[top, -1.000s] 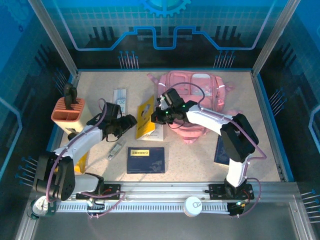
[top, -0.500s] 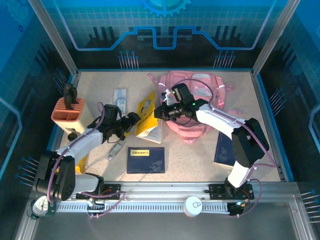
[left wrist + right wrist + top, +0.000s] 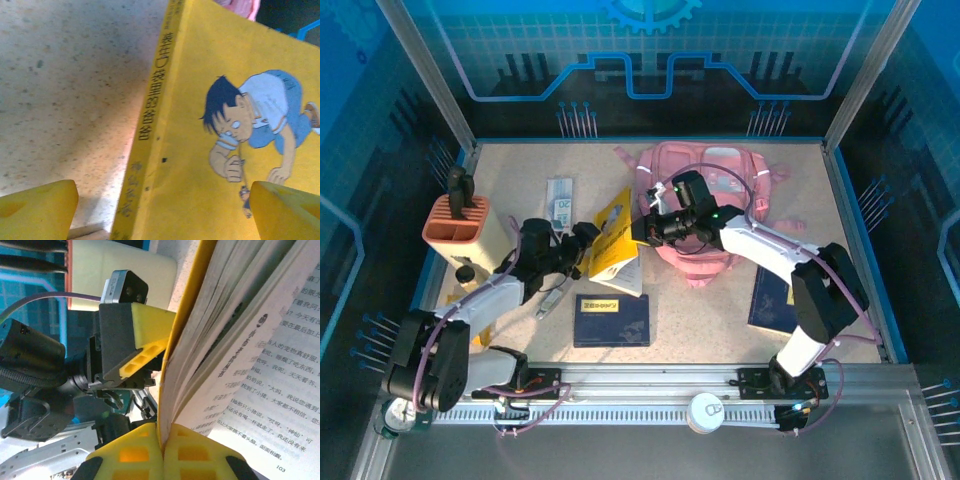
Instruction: Pack the student bag
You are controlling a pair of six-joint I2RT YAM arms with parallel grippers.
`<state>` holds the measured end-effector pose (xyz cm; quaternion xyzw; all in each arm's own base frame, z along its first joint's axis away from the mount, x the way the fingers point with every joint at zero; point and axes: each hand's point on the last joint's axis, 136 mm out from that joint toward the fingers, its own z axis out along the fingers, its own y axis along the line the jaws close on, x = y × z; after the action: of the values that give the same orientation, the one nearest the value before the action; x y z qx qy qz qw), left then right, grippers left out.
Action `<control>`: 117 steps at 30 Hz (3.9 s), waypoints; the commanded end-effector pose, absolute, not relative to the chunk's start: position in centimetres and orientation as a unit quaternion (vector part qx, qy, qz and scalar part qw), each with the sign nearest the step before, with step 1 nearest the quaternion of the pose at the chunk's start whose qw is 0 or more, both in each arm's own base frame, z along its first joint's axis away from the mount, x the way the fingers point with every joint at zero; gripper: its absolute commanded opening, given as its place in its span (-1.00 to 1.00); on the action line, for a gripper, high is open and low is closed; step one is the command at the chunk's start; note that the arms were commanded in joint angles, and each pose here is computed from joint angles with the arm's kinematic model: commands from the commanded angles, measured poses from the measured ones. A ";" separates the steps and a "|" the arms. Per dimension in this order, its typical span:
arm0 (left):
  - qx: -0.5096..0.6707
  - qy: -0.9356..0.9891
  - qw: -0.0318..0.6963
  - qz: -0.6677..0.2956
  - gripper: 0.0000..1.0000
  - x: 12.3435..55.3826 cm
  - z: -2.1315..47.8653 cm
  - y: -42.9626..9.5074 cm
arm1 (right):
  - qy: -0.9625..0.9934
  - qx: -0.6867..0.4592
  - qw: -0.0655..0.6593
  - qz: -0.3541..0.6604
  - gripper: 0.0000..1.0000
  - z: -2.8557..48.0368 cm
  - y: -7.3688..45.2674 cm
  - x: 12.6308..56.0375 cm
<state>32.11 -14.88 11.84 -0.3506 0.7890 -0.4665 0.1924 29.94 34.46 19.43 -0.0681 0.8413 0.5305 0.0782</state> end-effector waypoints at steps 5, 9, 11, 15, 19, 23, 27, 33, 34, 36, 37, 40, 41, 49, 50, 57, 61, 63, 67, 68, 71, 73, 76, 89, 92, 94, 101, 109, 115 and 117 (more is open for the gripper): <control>-0.340 0.738 0.219 -0.540 0.66 32.7 16.6 -15.7 | 0.809 -0.089 0.099 0.572 -1.00 22.4 33.9 29.5; -0.316 0.737 0.230 -0.551 0.35 32.6 18.4 -16.0 | 0.813 -0.079 0.100 0.569 -1.00 21.8 33.1 29.4; -0.313 0.736 0.233 -0.553 0.21 32.6 18.9 -16.0 | 0.816 -0.081 0.103 0.563 -1.00 21.7 32.9 29.4; -0.298 0.731 0.238 -0.566 0.01 32.5 20.2 -16.5 | 0.819 -0.078 0.095 0.560 -1.00 21.2 32.8 29.3; -0.295 0.734 0.242 -0.562 -0.19 32.4 20.5 -16.7 | 0.823 -0.074 0.094 0.555 -1.00 20.9 32.7 29.4; -0.291 0.734 0.245 -0.562 -0.40 32.4 21.0 -16.9 | 0.826 -0.072 0.092 0.552 -1.00 20.6 32.4 29.4; -0.285 0.739 0.251 -0.556 -0.58 32.5 21.5 -17.0 | 0.833 -0.069 0.090 0.542 -1.00 20.1 32.0 29.3; -0.283 0.739 0.266 -0.550 -0.84 32.7 22.6 -16.8 | 0.841 -0.065 0.086 0.530 -0.93 19.9 31.5 29.2; -0.281 0.740 0.270 -0.548 -0.88 32.8 23.0 -16.7 | 0.842 -0.064 0.087 0.529 -0.83 19.9 31.4 29.2; -0.277 0.738 0.280 -0.548 -0.94 33.0 23.9 -16.7 | 0.842 -0.061 0.086 0.528 -0.69 20.1 31.2 29.1; -0.275 0.736 0.284 -0.549 -0.97 33.1 24.3 -16.7 | 0.843 -0.059 0.086 0.528 -0.55 20.3 31.1 29.1; -0.268 0.724 0.306 -0.557 -1.00 33.4 26.3 -16.5 | 0.847 -0.038 0.089 0.522 -0.02 20.6 30.1 29.2; -0.266 0.720 0.313 -0.559 -1.00 33.5 26.9 -16.4 | 0.848 -0.029 0.089 0.521 0.14 20.6 29.8 29.2; -0.240 0.683 0.367 -0.584 -1.00 34.4 32.9 -16.8 | 0.809 -0.014 0.070 0.583 1.00 24.1 30.1 28.9; -0.235 0.678 0.374 -0.587 -1.00 34.5 33.8 -16.9 | 0.807 -0.014 0.070 0.587 0.99 24.5 30.1 28.9; -0.215 0.661 0.404 -0.595 -1.00 34.9 36.8 -18.3 | 0.769 -0.013 0.072 0.635 0.99 27.7 30.8 29.1; -0.214 0.675 0.401 -0.581 -1.00 34.9 35.7 -18.5 | 0.733 -0.011 0.094 0.674 0.98 30.6 30.4 29.5; -0.216 0.694 0.401 -0.557 -1.00 34.8 34.5 -18.3 | 0.728 -0.022 0.105 0.678 0.93 31.7 30.2 29.3; -0.216 0.716 0.401 -0.529 -1.00 34.5 32.8 -17.9 | 0.764 -0.002 0.117 0.635 0.65 30.4 29.1 29.4; -0.214 0.720 0.399 -0.526 -1.00 34.5 32.6 -17.9 | 0.767 0.004 0.122 0.630 0.53 30.2 28.8 29.5; -0.206 0.730 0.395 -0.517 -1.00 34.4 32.0 -18.2 | 0.767 0.007 0.130 0.628 0.22 30.2 28.5 29.9; -0.202 0.736 0.396 -0.511 -1.00 34.3 31.8 -18.2 | 0.775 0.004 0.131 0.619 0.09 29.8 28.5 29.9; -0.199 0.746 0.395 -0.498 -1.00 34.2 31.3 -18.1 | 0.788 0.010 0.136 0.601 -0.27 29.0 28.1 30.1; -0.109 0.814 0.405 -0.402 -0.45 33.9 27.5 -18.7 | 0.840 0.011 0.190 0.508 -1.00 28.1 24.0 30.4; -0.048 0.834 0.410 -0.366 -0.23 34.2 25.9 -19.2 | 0.856 0.029 0.210 0.471 -1.00 27.9 21.3 30.7; -0.003 0.845 0.405 -0.350 -0.13 34.6 25.1 -20.0 | 0.863 0.046 0.225 0.451 -1.00 27.8 19.2 30.8; 0.145 0.861 0.390 -0.292 0.22 36.6 22.4 -24.7 | 0.883 0.136 0.265 0.363 -1.00 26.4 11.0 30.3; 0.291 0.845 0.375 -0.247 0.46 38.4 19.2 -31.3 | 0.880 0.218 0.284 0.312 -1.00 24.6 5.0 28.9; 0.364 0.841 0.346 -0.201 0.51 39.5 15.3 -34.5 | 0.874 0.255 0.286 0.298 -1.00 23.5 2.7 28.4; 0.387 0.838 0.334 -0.190 0.53 39.8 13.9 -35.6 | 0.874 0.261 0.286 0.295 -1.00 23.3 2.2 28.3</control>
<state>39.64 -34.79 15.20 0.3319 0.8487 -0.2259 0.3442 28.23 2.78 22.10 0.2787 0.8775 0.2959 0.2545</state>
